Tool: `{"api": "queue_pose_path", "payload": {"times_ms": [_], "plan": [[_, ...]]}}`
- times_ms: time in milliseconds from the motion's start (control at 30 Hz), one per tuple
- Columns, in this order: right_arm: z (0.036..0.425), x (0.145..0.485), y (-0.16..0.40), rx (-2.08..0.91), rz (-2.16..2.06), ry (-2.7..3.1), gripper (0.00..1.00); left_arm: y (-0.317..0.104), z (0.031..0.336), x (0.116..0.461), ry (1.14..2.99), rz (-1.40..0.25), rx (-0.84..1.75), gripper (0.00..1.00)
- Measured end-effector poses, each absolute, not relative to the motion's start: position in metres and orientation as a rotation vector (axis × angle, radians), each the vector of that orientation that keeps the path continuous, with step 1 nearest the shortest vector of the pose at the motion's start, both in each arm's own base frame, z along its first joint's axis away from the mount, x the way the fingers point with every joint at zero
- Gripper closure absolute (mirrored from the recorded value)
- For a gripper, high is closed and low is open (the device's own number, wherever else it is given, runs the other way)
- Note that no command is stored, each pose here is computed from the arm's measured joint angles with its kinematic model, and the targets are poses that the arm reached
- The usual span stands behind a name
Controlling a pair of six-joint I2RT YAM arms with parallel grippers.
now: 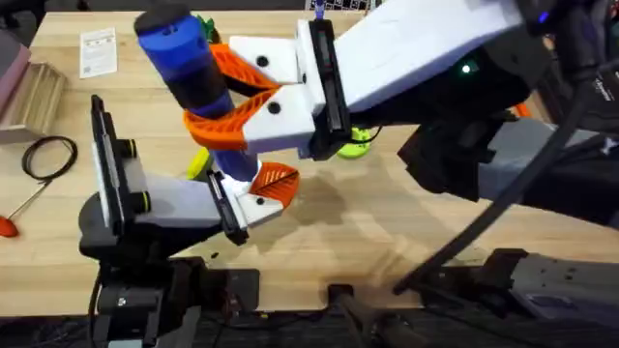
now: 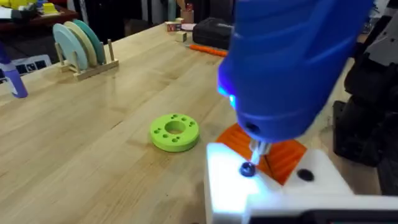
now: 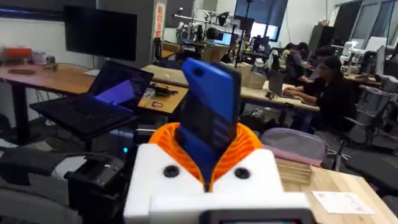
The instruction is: Pick up the gripper from the table and insert it into the empty holder that is missing its gripper. Then pick up a screw, insert it into the mounting hole, and use the screwdriver to tighten it. Finally, clean up the table by picking up the vegetable and placing it into the bucket.
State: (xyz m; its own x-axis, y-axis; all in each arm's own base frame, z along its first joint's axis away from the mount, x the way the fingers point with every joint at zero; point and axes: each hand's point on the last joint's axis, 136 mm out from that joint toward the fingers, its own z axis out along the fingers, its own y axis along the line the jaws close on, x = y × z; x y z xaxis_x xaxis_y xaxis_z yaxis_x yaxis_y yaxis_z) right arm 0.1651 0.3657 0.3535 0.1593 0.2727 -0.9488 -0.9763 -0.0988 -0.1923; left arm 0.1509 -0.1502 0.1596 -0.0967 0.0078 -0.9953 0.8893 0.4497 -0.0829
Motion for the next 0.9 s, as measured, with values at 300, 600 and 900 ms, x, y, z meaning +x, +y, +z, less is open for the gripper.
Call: {"api": "queue_pose_path", "payload": {"times_ms": [300, 600, 900], "plan": [[0.3535, 0.1651, 0.3657, -1.178, 1.274, 0.818, 0.976, -0.1502, 0.1596, 0.1509, 1.483, -0.906, 0.833, 0.986], [0.3451, 0.169, 0.3698, -1.184, 1.275, 0.837, 0.976, -0.1502, 0.1596, 0.1509, 1.483, -0.907, 0.833, 0.986], [0.3443, 0.1696, 0.3703, -1.183, 1.275, 0.836, 0.976, -0.1502, 0.1595, 0.1509, 1.483, -0.907, 0.833, 0.986]]}}
